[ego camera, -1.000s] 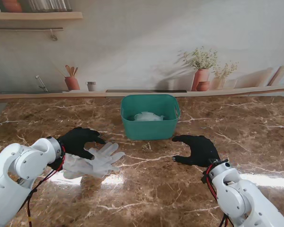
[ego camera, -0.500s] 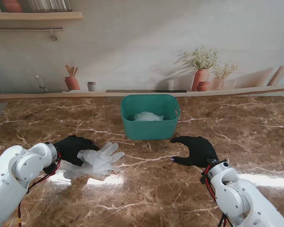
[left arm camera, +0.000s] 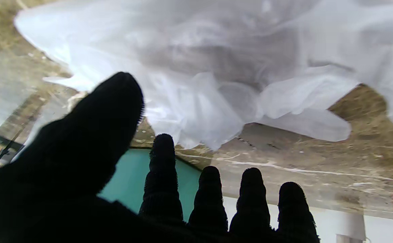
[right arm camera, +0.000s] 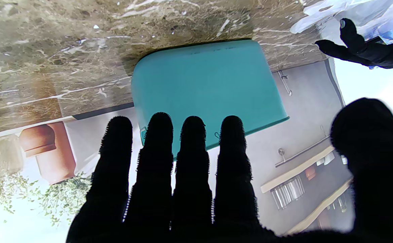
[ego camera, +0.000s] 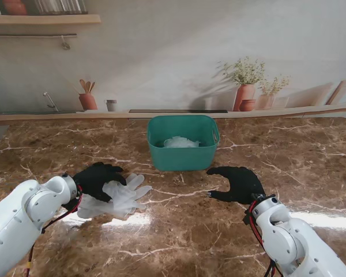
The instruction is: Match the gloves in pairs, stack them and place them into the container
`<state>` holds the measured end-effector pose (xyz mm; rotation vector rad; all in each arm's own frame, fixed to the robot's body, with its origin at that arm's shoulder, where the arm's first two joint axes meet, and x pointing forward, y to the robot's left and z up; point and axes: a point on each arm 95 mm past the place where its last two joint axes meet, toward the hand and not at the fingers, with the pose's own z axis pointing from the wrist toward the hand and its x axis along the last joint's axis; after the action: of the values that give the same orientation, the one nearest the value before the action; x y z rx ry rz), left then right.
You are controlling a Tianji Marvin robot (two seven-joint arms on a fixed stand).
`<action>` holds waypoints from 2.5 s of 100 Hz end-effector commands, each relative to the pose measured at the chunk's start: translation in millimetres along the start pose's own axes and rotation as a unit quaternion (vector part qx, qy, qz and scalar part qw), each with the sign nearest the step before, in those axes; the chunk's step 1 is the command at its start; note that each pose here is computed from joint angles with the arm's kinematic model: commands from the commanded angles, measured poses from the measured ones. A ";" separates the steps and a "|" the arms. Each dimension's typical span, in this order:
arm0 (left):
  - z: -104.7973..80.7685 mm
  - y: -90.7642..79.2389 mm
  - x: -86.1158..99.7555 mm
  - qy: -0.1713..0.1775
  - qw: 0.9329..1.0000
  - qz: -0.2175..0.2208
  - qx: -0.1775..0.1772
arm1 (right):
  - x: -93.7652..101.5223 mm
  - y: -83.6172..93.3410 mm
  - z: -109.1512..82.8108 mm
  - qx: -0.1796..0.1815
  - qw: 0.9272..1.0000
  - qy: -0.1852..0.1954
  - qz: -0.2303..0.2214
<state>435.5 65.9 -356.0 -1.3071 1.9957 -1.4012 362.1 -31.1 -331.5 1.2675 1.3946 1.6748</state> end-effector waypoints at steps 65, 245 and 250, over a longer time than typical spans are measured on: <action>21.1 13.2 28.8 0.008 0.999 0.031 -0.006 | 2.8 -5.7 -1.1 0.004 1.000 0.004 0.008; -23.3 -53.4 180.1 0.271 0.850 -0.412 0.183 | 77.4 2.8 17.2 -0.150 0.982 0.099 0.059; -22.2 -52.7 179.9 0.271 0.851 -0.412 0.182 | 79.6 1.6 18.0 -0.158 0.979 0.111 0.073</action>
<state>354.5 -76.1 -259.7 -1.8027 1.2794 -2.6583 352.5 40.0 -302.9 1.0489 1.1148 2.0693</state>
